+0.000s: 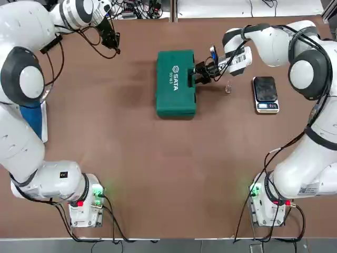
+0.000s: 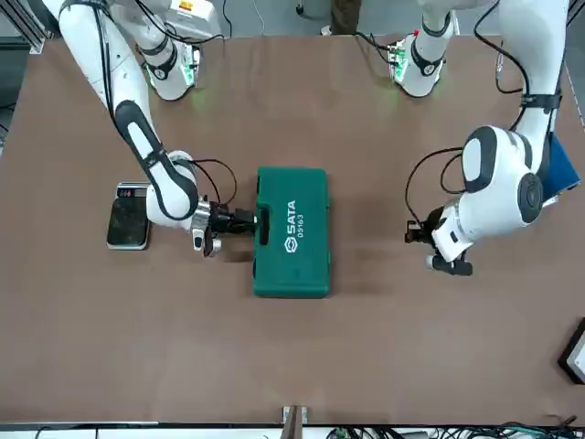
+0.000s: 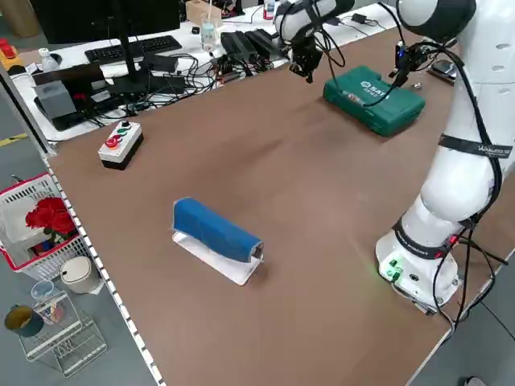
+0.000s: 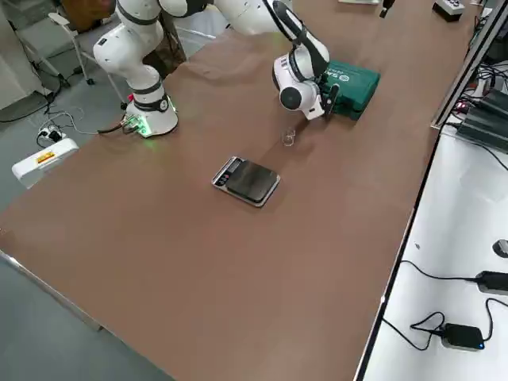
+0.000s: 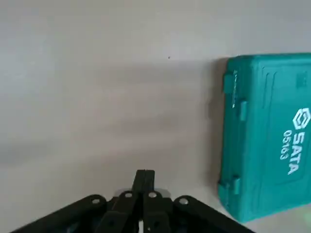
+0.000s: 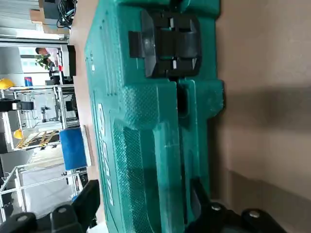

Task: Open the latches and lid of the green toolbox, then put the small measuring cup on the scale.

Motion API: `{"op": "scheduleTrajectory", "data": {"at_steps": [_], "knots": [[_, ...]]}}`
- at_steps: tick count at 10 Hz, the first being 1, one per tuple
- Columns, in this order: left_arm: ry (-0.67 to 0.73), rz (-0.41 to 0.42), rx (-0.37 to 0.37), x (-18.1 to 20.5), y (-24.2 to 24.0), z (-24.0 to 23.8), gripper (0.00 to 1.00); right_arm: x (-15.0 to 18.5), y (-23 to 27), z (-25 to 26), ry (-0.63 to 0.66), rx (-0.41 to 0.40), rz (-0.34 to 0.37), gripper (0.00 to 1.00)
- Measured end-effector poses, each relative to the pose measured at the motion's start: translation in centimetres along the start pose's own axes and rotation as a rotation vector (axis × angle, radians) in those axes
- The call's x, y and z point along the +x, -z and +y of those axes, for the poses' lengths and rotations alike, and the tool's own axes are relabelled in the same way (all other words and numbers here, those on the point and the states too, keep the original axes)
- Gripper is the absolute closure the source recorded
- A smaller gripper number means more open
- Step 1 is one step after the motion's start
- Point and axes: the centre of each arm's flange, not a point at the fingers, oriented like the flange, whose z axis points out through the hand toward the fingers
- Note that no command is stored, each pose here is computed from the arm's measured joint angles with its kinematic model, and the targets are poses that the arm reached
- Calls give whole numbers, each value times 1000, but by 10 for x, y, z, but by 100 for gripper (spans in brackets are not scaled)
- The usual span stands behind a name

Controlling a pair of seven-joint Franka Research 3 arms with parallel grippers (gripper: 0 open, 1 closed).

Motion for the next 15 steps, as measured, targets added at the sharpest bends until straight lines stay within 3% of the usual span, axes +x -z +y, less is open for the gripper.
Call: {"op": "scheduleTrajectory", "data": {"at_steps": [2,3,4,8,15], "knots": [[37,28,-22,5,-35,25,99,1,0,0,2,-1,3,30],[43,26,-21,4,-44,35,99,1,1,4,1,-16,12,48],[44,24,-21,3,-46,39,99,1,0,8,0,-19,13,57],[51,32,-22,2,-53,50,99,3,-1,11,7,-17,15,78],[78,41,-23,3,-56,53,99,19,7,-25,-13,6,35,77]]}}
